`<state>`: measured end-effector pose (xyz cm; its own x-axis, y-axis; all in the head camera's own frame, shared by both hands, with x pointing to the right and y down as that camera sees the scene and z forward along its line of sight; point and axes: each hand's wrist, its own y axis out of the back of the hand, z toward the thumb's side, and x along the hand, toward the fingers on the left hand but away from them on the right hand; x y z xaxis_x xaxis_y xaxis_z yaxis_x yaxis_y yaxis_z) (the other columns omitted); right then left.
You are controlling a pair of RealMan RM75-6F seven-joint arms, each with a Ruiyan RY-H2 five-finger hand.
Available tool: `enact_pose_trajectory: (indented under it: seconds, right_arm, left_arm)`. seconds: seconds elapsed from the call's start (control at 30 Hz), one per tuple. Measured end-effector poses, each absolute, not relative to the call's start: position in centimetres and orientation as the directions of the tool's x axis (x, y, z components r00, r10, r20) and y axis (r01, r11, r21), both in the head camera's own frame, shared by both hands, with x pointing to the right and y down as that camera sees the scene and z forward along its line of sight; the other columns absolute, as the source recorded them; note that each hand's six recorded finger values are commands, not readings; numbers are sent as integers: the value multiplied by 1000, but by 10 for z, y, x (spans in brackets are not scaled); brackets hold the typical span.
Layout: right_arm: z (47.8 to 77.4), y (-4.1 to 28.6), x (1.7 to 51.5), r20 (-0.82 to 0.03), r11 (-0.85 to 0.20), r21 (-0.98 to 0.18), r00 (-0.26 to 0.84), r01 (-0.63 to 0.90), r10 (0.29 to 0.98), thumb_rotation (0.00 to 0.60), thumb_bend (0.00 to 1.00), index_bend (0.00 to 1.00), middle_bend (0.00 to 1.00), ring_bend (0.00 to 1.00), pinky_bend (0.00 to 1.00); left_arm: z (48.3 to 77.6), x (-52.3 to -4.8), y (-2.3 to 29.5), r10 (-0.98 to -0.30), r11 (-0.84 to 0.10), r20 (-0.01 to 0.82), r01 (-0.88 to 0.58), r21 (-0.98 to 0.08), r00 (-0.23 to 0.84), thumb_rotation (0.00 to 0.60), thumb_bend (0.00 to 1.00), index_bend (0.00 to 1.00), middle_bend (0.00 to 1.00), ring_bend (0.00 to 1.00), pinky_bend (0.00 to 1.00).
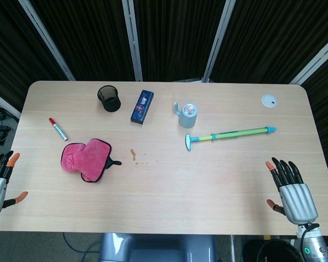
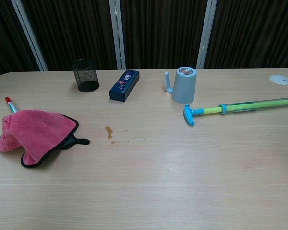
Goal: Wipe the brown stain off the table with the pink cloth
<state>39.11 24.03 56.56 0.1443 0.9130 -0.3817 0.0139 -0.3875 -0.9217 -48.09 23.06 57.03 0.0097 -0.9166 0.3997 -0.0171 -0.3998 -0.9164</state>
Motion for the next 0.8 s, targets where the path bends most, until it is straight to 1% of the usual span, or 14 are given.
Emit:
enact_pose_trajectory:
  seconds: [0.43, 0.57, 0.8]
  right_arm:
    - [566, 240, 388, -384, -391, -920, 150, 22, 911, 600, 0, 0, 0, 0, 0]
    - [569, 241, 389, -395, -401, -916, 148, 14, 907, 600, 0, 0, 0, 0, 0]
    - [570, 242, 393, -412, -416, -909, 135, 8, 901, 600, 0, 0, 0, 0, 0]
  left_arm:
    - [570, -482, 233, -911, -412, 412, -4, -911, 6, 600, 0, 0, 0, 0, 0]
    - [573, -483, 233, -905, -425, 425, -5, -905, -2, 600, 0, 0, 0, 0, 0]
    - [578, -477, 231, -894, -447, 448, 8, -894, 16, 600, 0, 0, 0, 0, 0]
